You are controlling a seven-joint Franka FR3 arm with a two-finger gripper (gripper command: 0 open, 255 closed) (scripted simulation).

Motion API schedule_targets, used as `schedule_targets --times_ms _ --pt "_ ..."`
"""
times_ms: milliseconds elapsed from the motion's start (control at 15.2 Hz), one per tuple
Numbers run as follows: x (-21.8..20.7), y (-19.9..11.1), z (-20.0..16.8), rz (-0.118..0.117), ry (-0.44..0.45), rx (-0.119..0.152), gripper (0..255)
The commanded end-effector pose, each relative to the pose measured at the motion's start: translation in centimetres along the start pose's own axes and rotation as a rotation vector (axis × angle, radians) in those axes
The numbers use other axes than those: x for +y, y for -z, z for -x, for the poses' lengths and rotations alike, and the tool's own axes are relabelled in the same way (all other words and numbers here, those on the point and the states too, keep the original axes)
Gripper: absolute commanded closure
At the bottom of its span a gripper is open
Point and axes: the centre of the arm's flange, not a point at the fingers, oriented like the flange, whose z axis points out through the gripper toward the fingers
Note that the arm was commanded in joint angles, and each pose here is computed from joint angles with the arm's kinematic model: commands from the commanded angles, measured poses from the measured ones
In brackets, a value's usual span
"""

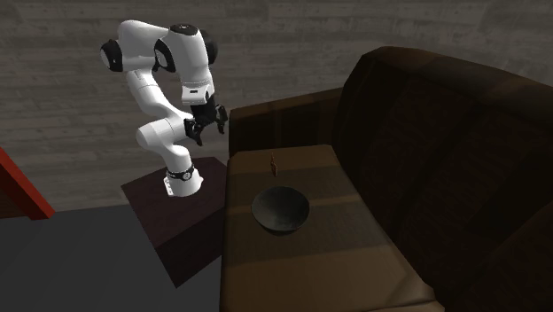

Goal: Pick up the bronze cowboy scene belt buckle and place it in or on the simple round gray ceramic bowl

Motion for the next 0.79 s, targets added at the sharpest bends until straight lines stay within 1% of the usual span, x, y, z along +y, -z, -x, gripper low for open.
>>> schedule_targets --times_ms 0,726 --pt "0.0 0.0 0.0 0.0 0.0 0.0 0" --pt "-10.6 -8.4 -5.3 0.001 -0.156 0.001 0"
